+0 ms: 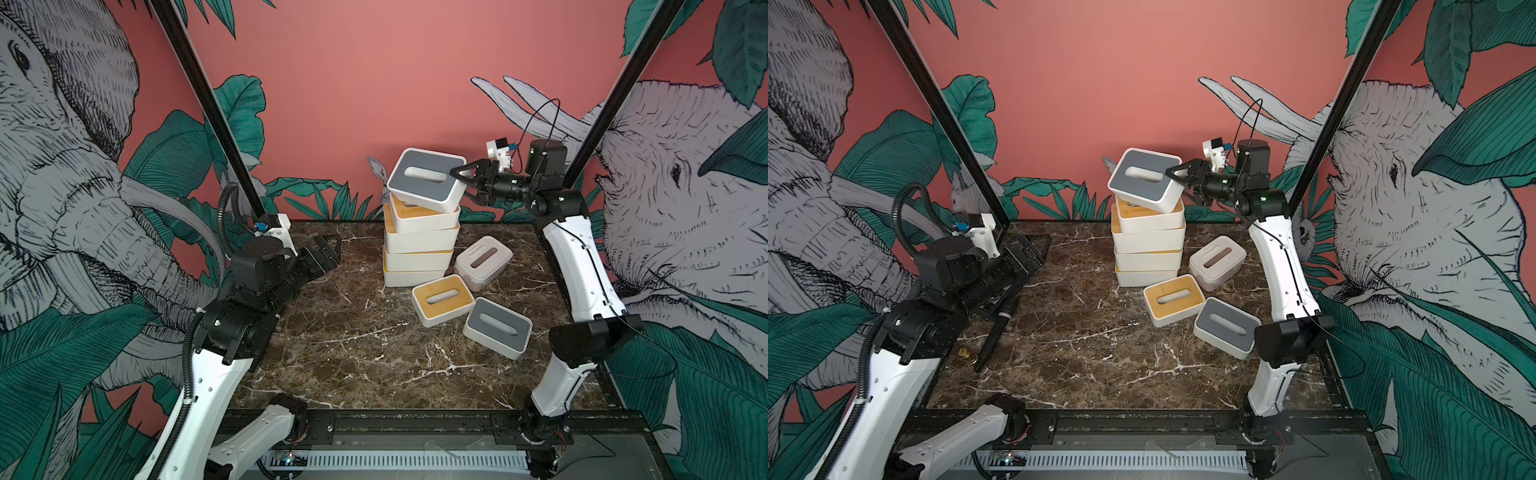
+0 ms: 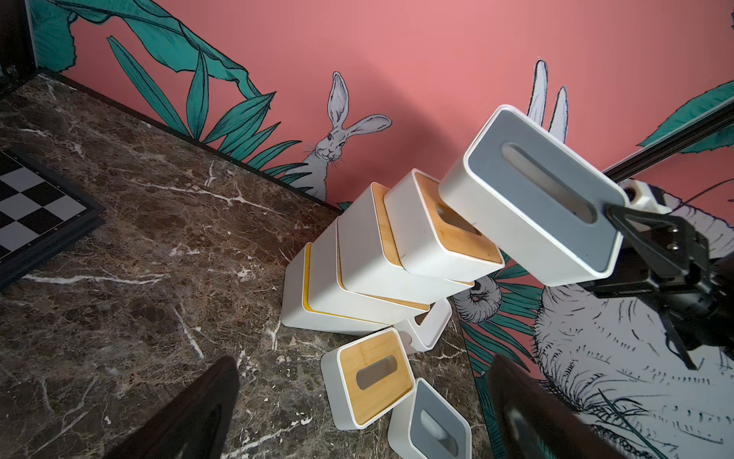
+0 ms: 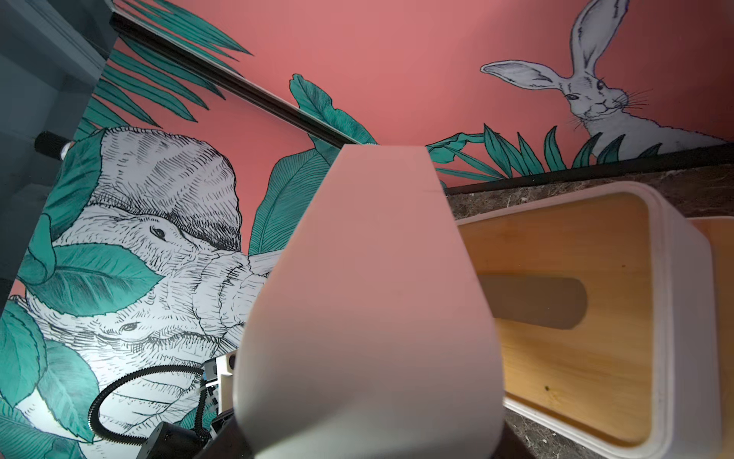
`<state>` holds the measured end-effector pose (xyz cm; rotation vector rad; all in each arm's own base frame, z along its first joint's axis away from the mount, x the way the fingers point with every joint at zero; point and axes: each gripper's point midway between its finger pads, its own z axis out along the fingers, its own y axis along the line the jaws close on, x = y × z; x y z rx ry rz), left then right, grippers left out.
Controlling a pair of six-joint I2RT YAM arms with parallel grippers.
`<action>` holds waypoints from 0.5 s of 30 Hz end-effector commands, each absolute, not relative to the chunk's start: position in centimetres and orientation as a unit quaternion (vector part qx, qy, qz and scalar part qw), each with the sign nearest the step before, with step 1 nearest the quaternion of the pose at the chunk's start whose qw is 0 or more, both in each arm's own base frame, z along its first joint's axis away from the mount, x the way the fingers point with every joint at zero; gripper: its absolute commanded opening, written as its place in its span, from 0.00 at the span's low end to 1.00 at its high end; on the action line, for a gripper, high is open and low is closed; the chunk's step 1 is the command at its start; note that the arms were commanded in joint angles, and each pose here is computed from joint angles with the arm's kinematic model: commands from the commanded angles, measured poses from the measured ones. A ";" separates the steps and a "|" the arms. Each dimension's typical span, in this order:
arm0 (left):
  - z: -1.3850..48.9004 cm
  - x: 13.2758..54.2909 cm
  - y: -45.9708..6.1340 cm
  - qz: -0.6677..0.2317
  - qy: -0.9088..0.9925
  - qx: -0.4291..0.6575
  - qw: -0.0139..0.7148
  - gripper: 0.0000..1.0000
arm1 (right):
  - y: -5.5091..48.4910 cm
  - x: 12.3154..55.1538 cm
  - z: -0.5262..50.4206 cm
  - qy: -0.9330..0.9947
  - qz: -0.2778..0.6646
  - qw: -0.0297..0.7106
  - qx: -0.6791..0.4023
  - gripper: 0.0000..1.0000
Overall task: Stack the tissue boxes
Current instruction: Place the tissue box at the tissue box.
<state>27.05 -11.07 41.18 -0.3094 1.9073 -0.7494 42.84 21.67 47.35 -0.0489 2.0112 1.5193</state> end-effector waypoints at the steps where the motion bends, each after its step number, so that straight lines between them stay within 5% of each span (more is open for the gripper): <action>1: 41.5 27.2 -11.1 -0.316 0.785 -0.125 0.518 0.99 | 21.6 41.2 50.8 0.728 0.596 0.331 -0.062 0.49; 15: 40.8 27.6 -11.2 -0.316 0.788 -0.133 0.511 0.99 | 21.0 42.9 48.5 0.741 0.594 0.311 -0.043 0.53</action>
